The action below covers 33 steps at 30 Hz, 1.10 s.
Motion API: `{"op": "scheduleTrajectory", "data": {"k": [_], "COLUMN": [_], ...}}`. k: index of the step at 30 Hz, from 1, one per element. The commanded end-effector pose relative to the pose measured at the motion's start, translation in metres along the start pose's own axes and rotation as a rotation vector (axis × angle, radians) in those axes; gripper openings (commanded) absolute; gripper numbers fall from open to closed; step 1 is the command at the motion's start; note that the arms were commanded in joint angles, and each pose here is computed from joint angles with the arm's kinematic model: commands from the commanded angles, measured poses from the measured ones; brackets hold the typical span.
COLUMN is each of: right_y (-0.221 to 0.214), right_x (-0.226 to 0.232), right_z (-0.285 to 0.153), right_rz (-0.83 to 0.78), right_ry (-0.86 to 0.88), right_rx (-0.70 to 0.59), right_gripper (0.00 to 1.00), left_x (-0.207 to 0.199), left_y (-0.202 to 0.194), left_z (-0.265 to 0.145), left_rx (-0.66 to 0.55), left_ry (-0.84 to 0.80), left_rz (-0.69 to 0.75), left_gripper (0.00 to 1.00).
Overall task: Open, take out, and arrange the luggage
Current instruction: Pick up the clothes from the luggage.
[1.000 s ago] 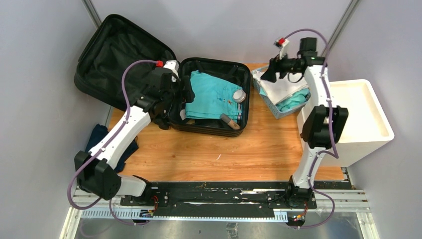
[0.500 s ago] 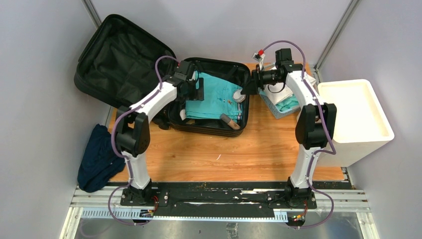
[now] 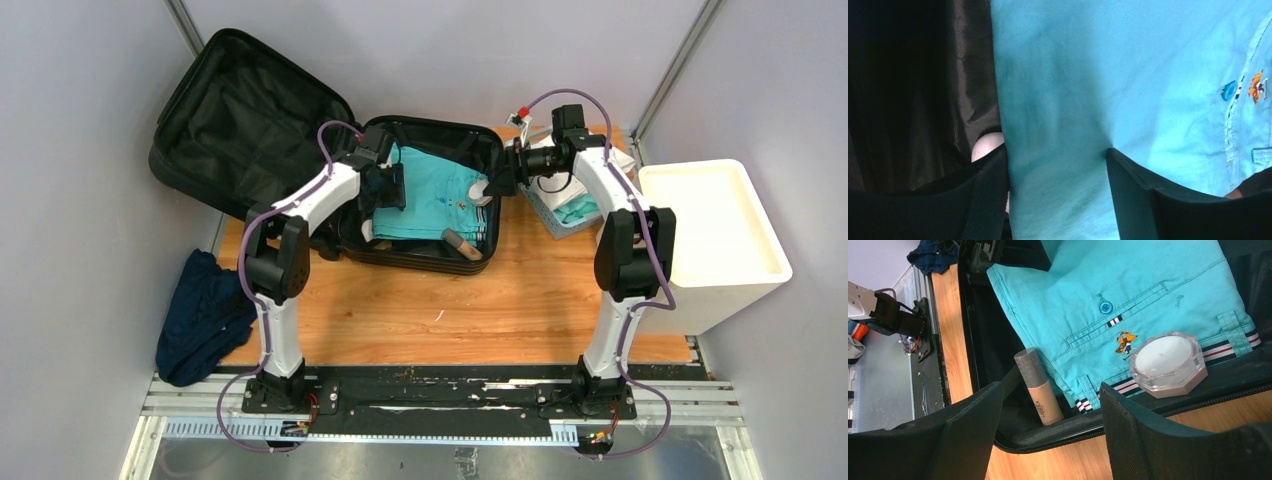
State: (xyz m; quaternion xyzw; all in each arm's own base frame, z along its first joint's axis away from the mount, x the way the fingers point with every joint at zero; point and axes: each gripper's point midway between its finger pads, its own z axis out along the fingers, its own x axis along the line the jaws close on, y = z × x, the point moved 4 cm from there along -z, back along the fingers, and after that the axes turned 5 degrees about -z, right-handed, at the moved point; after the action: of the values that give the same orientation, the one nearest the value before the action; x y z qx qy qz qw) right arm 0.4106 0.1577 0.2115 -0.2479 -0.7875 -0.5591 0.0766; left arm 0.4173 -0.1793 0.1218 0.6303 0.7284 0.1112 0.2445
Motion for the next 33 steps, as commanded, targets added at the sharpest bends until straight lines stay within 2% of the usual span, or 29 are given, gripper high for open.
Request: {"op": "scheduleTrajectory", "data": {"k": [1,3,5,6,8,10,16,19,28,31,33], "right_y": [0.008,0.008,0.008,0.008,0.008,0.009,0.014,0.021,0.053,0.059,0.063], "right_x": [0.009,0.009,0.009,0.009,0.01,0.011,0.014,0.016,0.034,0.042,0.046], "right_z": [-0.005,-0.004,-0.004,-0.004,-0.003,-0.004,-0.005,-0.006,-0.002,0.003,0.007], "right_rz": [-0.016,-0.015,-0.014,-0.014,-0.015,-0.017,-0.029,-0.041,-0.119,-0.144,-0.164], "right_ry": [0.005,0.005,0.005,0.005,0.007,0.006,0.021,0.037,0.133,0.154,0.169], "right_rx": [-0.017,-0.016,-0.016,-0.016,-0.017,-0.017,-0.031,-0.047,-0.1,-0.1,-0.101], "right_gripper": [0.73,0.73,0.73,0.73,0.73,0.73,0.73,0.73,0.73,0.73,0.73], "left_x": [-0.015,-0.023,-0.031,-0.035,-0.042,-0.044,-0.052,-0.062,-0.089,-0.095,-0.1], "left_y": [0.013,0.013,0.011,0.011,0.012,0.021,0.055,0.071,0.09,0.093,0.095], "left_z": [-0.032,-0.038,-0.04,-0.039,-0.039,-0.045,-0.088,-0.112,-0.136,-0.143,-0.151], "left_rx": [-0.029,-0.016,0.0,-0.002,-0.019,-0.063,-0.199,-0.254,-0.244,-0.254,-0.264], "left_ry": [-0.087,-0.143,-0.207,-0.244,-0.328,-0.372,-0.404,-0.455,-0.592,-0.636,-0.68], "left_rz": [-0.053,-0.058,-0.07,-0.082,-0.12,-0.143,-0.022,-0.009,-0.195,-0.186,-0.126], "left_gripper": [0.66,0.62,0.5,0.41,0.17,0.01,0.0,0.0,0.0,0.0,0.0]}}
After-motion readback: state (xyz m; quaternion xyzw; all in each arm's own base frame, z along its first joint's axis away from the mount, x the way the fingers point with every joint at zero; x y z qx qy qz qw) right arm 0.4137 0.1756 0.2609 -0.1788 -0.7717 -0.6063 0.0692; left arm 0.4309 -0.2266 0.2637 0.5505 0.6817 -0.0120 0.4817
